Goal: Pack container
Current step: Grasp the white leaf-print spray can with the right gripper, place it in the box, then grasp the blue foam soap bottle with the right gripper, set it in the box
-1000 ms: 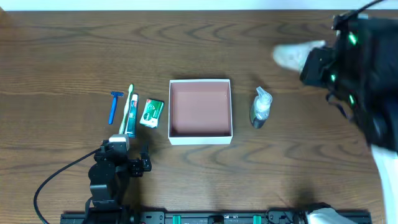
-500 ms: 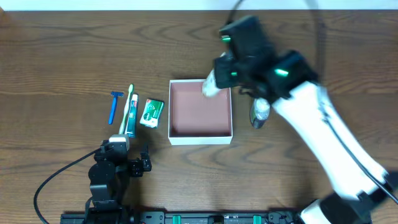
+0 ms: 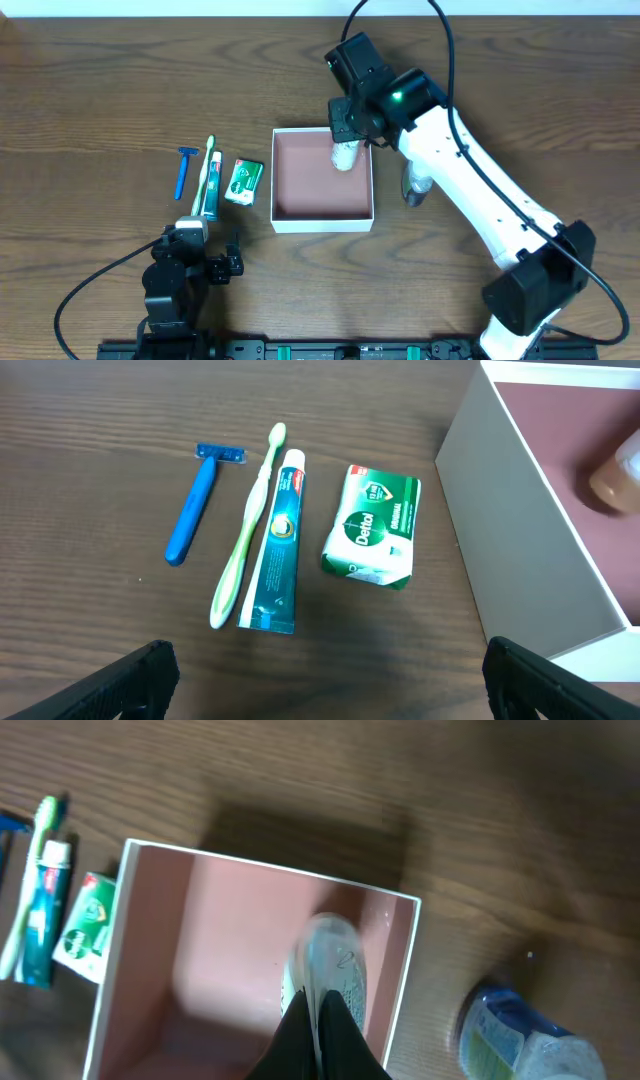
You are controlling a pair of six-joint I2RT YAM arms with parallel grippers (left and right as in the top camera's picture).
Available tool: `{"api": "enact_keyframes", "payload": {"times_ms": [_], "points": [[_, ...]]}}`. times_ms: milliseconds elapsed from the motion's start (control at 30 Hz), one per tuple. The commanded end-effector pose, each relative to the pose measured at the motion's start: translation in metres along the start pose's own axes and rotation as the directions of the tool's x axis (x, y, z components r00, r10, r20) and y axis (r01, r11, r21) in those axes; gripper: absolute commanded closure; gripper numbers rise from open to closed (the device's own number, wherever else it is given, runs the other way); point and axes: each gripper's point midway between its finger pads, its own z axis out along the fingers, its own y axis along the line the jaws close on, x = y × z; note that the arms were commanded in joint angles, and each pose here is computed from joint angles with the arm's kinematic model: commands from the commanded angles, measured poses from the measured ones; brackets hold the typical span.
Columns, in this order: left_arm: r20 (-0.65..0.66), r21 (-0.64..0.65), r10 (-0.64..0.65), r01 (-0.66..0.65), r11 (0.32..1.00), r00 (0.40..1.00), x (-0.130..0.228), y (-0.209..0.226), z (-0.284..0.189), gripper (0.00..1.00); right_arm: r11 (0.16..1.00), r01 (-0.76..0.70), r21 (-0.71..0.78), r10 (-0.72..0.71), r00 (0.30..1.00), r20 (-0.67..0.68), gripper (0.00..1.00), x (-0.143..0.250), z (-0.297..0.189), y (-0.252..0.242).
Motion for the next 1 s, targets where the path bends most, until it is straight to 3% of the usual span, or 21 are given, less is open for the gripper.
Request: {"api": "enact_keyframes", "payload": {"times_ms": [0, 133, 167, 267, 433, 733, 833, 967], "points": [[-0.018, 0.015, -0.008, 0.009, 1.0, 1.0, 0.008, -0.002, 0.003, 0.02, 0.999, -0.023, 0.04, 0.022, 1.0, 0.021, 0.99, -0.007, 0.001, -0.008], [-0.018, 0.015, -0.008, 0.009, 1.0, 1.0, 0.008, -0.002, 0.003, 0.02, 0.999, -0.021, 0.044, 0.021, 1.0, 0.014, 0.95, -0.006, 0.003, -0.008], [-0.018, 0.015, -0.008, 0.009, 1.0, 1.0, 0.008, -0.002, 0.003, 0.02, 0.999, -0.021, 0.044, 0.021, 1.0, 0.015, 0.92, -0.006, 0.003, -0.008], [-0.018, 0.015, -0.008, 0.009, 1.0, 1.0, 0.008, -0.002, 0.003, 0.02, 0.998, -0.022, 0.055, 0.02, 1.0, 0.019, 0.69, -0.007, 0.003, -0.01], [-0.018, 0.015, -0.008, 0.009, 1.0, 1.0, 0.008, -0.002, 0.003, 0.02, 0.997, -0.026, 0.071, 0.022, 0.998, 0.062, 0.62, -0.014, -0.009, -0.014], [-0.018, 0.015, -0.008, 0.009, 1.0, 1.0, 0.008, -0.002, 0.003, 0.02, 0.99, -0.058, 0.125, 0.016, 0.948, 0.317, 0.31, -0.038, -0.119, -0.05], [-0.018, 0.015, -0.008, 0.009, 1.0, 1.0, 0.008, -0.002, 0.003, 0.02, 0.978, -0.122, 0.172, 0.052, 0.93, 0.364, 0.29, -0.036, -0.15, -0.083], [-0.018, 0.015, -0.008, 0.009, 1.0, 1.0, 0.008, -0.002, 0.003, 0.02, 0.963, -0.178, 0.2, 0.122, 0.956, 0.266, 0.29, -0.015, -0.146, -0.116]]}}
